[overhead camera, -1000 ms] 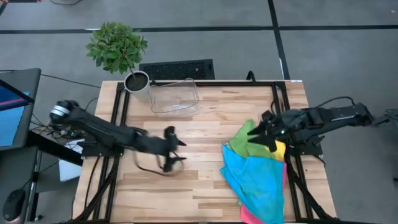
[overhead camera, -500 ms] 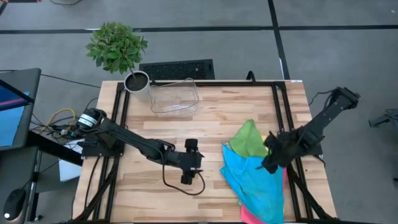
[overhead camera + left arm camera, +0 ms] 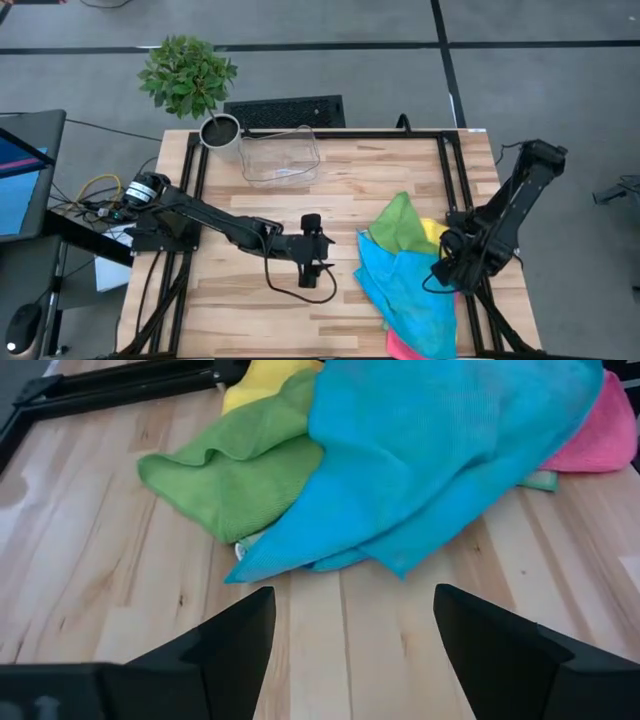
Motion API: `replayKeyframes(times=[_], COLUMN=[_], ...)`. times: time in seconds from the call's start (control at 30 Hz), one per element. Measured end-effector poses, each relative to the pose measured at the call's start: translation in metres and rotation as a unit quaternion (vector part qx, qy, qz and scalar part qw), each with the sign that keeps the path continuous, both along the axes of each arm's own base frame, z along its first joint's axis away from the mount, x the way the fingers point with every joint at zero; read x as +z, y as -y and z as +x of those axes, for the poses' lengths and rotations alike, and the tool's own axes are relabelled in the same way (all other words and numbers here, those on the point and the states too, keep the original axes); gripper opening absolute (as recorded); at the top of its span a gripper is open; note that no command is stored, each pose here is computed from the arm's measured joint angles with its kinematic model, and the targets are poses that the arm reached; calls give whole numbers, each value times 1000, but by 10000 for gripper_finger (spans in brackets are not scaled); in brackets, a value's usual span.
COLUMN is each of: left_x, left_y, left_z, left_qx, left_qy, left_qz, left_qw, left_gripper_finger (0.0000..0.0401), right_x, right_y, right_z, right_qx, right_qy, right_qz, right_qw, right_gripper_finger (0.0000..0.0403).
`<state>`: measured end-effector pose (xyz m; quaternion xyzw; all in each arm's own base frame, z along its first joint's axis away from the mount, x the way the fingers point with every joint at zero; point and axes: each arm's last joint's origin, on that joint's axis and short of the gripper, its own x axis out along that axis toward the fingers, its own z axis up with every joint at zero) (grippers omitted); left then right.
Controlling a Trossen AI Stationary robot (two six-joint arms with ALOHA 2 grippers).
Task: Fold microfiber towels
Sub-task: Fold the blue microfiber cloth
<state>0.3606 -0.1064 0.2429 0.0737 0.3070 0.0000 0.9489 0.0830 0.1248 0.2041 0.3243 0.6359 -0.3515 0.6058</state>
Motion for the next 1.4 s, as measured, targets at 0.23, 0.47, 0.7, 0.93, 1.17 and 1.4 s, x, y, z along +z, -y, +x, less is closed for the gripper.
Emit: replayKeyframes(times=[0.23,0.47,0.7,0.93,1.17,1.4], left_x=[0,0,0,0,0,0], left_y=[0,0,0,0,0,0], left_z=[0,0,0,0,0,0], left_qx=[0,0,1,1,1,1], left_qy=[0,0,0,0,0,0], left_qz=[0,-1,-1,-1,-1,-1], left_qw=[1000,1000,1000,1000,1000,1000], left_gripper_finger=[265,265,265,265,265,265], right_x=[-9,-17,-24,-34,-44,-46], right_y=[-1,-5,-8,-13,-16,-17], right_z=[1,4,6,9,11,12], right_qx=[-2,-2,-2,0,6,5], right_qy=[-21,-36,-51,-71,-95,-94], right_qz=[-31,-55,-76,-105,-127,-126], right_qw=[999,998,996,992,987,988], right_gripper_finger=[255,255,251,200,145,109])
